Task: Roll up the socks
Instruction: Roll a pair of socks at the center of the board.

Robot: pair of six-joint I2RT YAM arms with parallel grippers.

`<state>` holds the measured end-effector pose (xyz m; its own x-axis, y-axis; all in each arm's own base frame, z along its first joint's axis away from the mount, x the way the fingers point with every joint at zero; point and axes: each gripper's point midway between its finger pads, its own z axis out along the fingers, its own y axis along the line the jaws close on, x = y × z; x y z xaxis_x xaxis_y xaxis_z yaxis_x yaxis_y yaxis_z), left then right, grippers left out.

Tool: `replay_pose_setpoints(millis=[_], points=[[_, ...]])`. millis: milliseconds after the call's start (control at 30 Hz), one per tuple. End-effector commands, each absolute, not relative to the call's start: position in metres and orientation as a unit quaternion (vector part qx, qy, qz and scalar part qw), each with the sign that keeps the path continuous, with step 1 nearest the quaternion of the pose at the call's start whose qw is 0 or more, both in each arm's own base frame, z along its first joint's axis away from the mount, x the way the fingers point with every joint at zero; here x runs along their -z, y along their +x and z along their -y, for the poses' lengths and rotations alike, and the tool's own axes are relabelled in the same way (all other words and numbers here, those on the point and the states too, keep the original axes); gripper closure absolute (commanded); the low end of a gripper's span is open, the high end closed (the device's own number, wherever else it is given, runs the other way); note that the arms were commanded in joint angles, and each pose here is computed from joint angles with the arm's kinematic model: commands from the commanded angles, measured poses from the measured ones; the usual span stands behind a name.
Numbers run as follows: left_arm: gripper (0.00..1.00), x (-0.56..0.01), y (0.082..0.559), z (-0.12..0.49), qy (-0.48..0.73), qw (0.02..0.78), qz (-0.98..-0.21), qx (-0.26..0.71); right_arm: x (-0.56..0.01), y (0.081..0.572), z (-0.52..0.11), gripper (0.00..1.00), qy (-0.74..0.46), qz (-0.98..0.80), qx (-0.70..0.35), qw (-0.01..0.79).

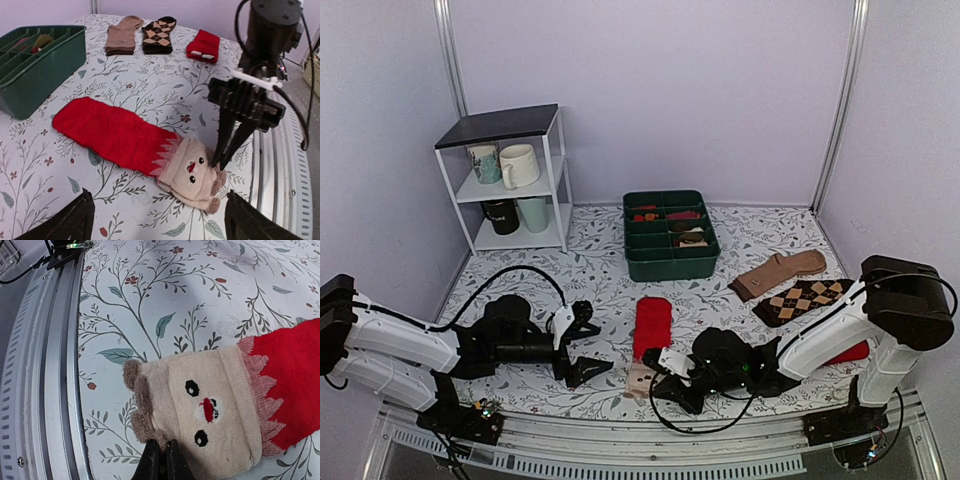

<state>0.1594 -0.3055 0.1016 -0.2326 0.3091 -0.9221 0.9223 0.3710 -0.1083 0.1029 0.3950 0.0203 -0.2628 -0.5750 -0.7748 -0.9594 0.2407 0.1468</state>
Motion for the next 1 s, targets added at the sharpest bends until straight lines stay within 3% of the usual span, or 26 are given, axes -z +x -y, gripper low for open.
replay_pose_setpoints(millis=[0,200,433,967], points=[[0.11,-0.123,0.140,0.320,0.495,0.468,-0.630,0.373,0.006,0.083,-0.363,1.00,-0.505,-0.784,-0.322,0.164],[0.14,-0.120,0.118,0.323,0.540,0.460,-0.587,0.389,0.018,0.091,-0.347,1.00,-0.428,-0.835,-0.337,0.081],[0.23,-0.091,0.090,0.336,0.600,0.394,-0.572,0.398,0.032,0.106,-0.344,1.00,-0.370,-0.874,-0.316,0.012],[0.39,-0.047,0.090,0.369,0.645,0.365,-0.578,0.343,0.033,0.108,-0.343,1.00,-0.322,-0.890,-0.319,-0.035]])
